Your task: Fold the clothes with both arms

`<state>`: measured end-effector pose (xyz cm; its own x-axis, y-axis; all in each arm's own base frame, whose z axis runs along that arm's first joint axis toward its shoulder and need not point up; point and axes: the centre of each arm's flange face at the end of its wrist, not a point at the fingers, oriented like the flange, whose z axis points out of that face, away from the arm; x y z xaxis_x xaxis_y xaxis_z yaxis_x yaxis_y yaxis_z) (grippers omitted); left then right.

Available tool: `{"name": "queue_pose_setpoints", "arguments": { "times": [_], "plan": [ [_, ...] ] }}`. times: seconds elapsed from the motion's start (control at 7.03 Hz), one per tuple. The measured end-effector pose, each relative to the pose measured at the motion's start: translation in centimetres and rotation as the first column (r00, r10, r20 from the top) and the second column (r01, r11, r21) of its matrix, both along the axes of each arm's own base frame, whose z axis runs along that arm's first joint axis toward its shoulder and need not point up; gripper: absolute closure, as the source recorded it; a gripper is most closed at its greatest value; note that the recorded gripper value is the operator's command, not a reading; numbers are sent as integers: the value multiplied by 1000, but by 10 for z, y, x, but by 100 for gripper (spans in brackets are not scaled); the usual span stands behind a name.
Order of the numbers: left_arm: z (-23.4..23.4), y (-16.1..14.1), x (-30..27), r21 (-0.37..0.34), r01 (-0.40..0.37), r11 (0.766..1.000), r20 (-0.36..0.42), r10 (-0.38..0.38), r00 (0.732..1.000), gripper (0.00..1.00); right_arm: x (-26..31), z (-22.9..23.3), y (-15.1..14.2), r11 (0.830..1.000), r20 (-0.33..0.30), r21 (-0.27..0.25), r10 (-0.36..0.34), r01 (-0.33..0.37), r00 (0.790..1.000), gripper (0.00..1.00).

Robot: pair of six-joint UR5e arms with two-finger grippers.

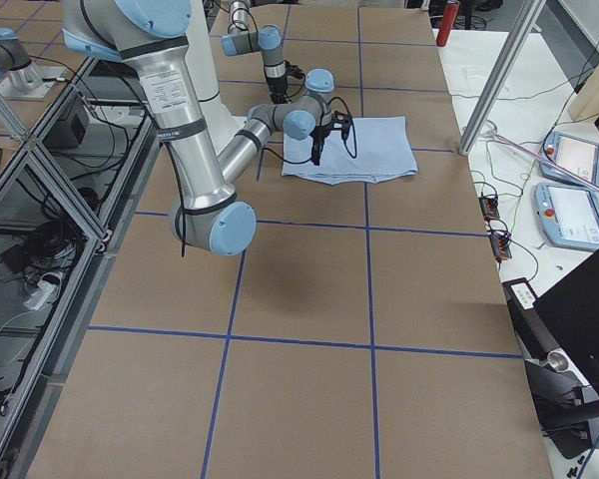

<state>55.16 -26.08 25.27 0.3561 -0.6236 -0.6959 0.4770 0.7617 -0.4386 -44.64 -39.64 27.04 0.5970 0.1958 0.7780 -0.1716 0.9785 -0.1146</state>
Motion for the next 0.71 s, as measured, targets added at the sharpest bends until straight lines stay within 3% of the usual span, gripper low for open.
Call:
{"name": "queue_pose_setpoints", "arguments": {
  "times": [0.28,0.43,0.71],
  "plan": [
    [1,1,1,6,-8,1000,3,8,1000,100,-46,7,66,994,-38,-52,90,-92,995,0],
    [3,1,2,6,-10,1000,6,10,1000,100,-62,16,89,993,-60,-61,96,-99,994,0],
    [2,2,3,7,-12,1000,5,12,1000,100,-78,31,100,993,-94,-68,93,-100,991,0]
  ]
}}
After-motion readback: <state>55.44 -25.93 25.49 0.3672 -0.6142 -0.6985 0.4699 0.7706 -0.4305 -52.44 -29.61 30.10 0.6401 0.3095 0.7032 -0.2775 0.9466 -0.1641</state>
